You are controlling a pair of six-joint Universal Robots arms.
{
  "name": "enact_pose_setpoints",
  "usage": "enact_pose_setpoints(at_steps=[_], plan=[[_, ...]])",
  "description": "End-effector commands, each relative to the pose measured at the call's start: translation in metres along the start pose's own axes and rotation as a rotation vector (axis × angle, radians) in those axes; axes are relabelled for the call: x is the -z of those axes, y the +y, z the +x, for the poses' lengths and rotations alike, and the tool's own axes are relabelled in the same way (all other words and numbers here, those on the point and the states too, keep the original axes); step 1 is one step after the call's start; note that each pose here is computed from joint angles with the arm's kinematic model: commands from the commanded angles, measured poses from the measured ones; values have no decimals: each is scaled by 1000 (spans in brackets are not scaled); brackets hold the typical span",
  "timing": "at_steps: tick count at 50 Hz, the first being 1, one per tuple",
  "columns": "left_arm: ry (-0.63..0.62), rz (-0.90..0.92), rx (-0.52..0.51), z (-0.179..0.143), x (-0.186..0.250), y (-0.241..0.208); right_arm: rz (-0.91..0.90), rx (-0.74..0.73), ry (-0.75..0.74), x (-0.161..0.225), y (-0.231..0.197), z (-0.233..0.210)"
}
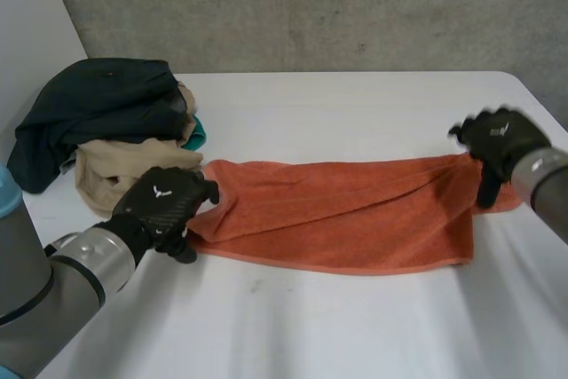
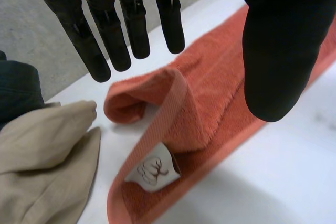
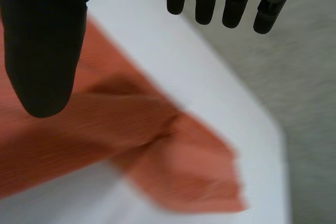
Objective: Fold the laundry.
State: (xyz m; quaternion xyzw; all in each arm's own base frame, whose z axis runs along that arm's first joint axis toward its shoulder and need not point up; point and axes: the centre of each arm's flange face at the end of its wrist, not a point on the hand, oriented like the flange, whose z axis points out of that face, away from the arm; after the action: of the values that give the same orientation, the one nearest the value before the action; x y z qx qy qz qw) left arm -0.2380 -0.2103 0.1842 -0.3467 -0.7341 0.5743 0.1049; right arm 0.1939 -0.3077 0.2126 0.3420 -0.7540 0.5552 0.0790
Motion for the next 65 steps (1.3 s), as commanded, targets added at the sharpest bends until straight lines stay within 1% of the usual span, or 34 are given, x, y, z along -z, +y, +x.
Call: enact_pose_setpoints(at_steps=[1,4,6,14,21,29,34,35,39,42,43,47,53,65], plan=[[-14,-23,-78,-3,-1,13,-164,-71,-230,38,34,-31],[-22,-18,-78,-5,-2,14,-169,-101,-236,38,53,-36],[-24,-11,-81,-5,-3,14,-134,-101,-207,34,62,-38],[-35,27,-91,-7,-6,7,-27,-71,-128,18,73,-40],[-29,33,-93,-4,-6,6,-21,-69,-134,5,82,-46],[-12,32,-78,2,-4,6,55,-44,-83,-5,74,-40],[4,25,-18,7,0,6,85,-38,-60,-5,63,-33],[6,24,-11,7,1,6,93,-36,-58,-3,59,-32],[13,16,7,10,3,8,153,-80,-35,20,22,-15],[17,10,9,11,4,11,107,-124,-67,28,19,-13],[18,9,10,11,4,11,57,-151,-105,31,23,-15],[12,8,14,9,4,11,-56,-222,-143,25,41,-18],[4,13,15,7,2,11,-132,-260,-165,23,63,-25],[-1,19,14,5,0,11,-92,-275,-191,17,75,-30]])
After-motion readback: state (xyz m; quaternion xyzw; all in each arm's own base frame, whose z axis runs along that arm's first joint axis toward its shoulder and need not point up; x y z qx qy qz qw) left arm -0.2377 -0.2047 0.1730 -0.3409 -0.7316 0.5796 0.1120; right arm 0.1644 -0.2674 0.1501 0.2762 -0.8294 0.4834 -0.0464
